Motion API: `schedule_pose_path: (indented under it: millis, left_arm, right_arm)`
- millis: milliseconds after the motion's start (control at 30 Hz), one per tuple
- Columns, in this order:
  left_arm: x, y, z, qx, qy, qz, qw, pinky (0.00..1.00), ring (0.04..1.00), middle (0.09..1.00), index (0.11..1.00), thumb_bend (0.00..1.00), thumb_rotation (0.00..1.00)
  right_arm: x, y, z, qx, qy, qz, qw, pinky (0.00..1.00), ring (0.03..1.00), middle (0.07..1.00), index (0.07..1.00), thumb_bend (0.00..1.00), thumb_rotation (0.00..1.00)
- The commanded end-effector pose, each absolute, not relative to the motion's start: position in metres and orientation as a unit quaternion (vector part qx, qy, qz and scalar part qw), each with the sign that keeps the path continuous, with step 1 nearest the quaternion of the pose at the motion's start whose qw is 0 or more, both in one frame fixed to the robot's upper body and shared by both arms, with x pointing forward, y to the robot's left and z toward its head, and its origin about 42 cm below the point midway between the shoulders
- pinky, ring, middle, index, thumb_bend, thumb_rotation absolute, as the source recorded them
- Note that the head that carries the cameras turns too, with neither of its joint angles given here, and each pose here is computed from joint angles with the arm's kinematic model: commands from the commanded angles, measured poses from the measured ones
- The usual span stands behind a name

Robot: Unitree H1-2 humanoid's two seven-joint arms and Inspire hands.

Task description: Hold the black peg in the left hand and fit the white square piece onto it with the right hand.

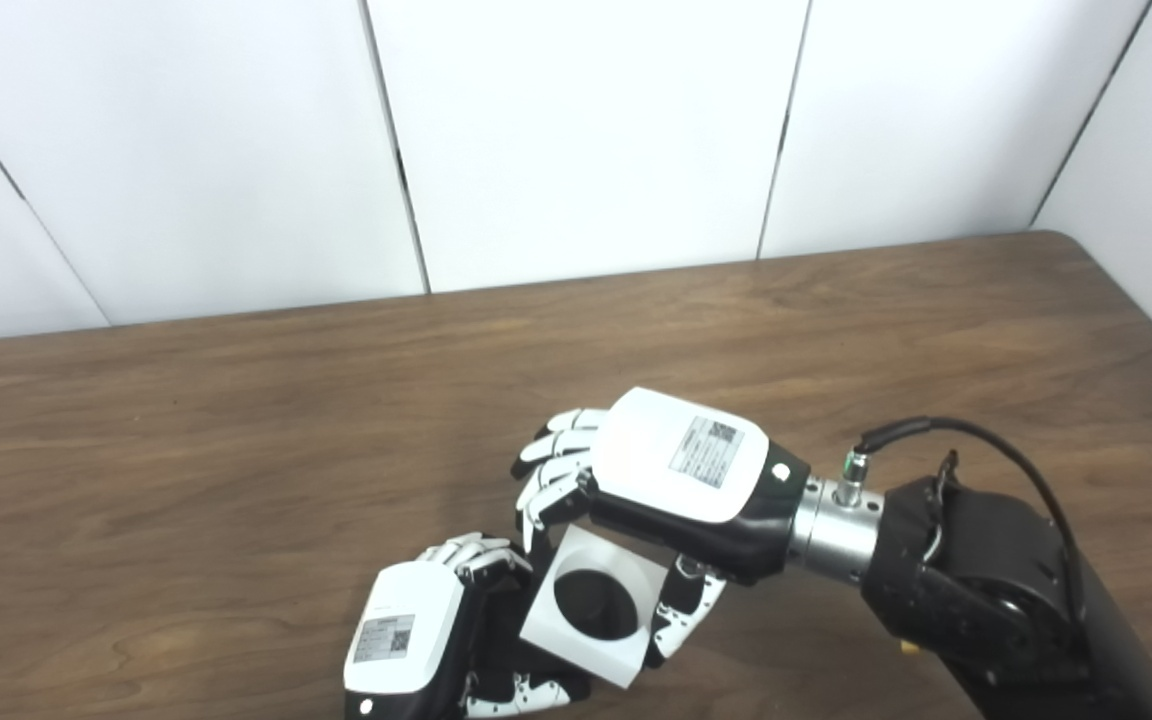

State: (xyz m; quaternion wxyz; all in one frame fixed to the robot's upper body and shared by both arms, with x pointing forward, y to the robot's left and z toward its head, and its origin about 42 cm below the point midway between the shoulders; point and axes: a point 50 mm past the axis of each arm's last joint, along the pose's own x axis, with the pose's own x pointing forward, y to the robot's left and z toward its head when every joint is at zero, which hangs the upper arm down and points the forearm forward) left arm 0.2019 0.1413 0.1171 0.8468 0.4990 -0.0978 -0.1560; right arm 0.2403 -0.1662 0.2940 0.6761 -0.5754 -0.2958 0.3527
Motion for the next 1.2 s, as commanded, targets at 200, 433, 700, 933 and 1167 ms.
schedule_pose_path:
  millis: [200, 433, 700, 933, 1167]
  left_arm:
    - [0.188, 0.137, 0.091, 0.5, -0.021, -0.22, 0.837, 0.74, 0.805, 0.742, 0.49, 0.51, 0.05]
    - [0.187, 0.136, 0.092, 0.497, -0.02, -0.222, 0.839, 0.74, 0.808, 0.744, 0.49, 0.51, 0.05]
    - [0.186, 0.135, 0.093, 0.497, -0.022, -0.221, 0.839, 0.74, 0.807, 0.742, 0.49, 0.51, 0.05]
    - [0.186, 0.135, 0.094, 0.498, -0.024, -0.221, 0.838, 0.74, 0.805, 0.74, 0.49, 0.51, 0.05]
    - [0.186, 0.135, 0.095, 0.496, -0.022, -0.223, 0.839, 0.74, 0.808, 0.742, 0.49, 0.51, 0.05]
  right_arm:
    - [0.245, -0.166, 0.298, -0.577, -0.333, 0.316, 0.676, 0.88, 0.832, 0.705, 0.482, 0.52, 0.13]
    - [0.253, -0.169, 0.298, -0.581, -0.333, 0.298, 0.68, 0.89, 0.835, 0.717, 0.482, 0.52, 0.13]
    - [0.259, -0.169, 0.3, -0.58, -0.333, 0.29, 0.684, 0.91, 0.838, 0.725, 0.483, 0.52, 0.13]
    - [0.262, -0.171, 0.298, -0.583, -0.324, 0.289, 0.687, 0.9, 0.835, 0.714, 0.483, 0.52, 0.13]
    - [0.261, -0.171, 0.295, -0.577, -0.323, 0.293, 0.691, 0.89, 0.833, 0.71, 0.482, 0.52, 0.13]
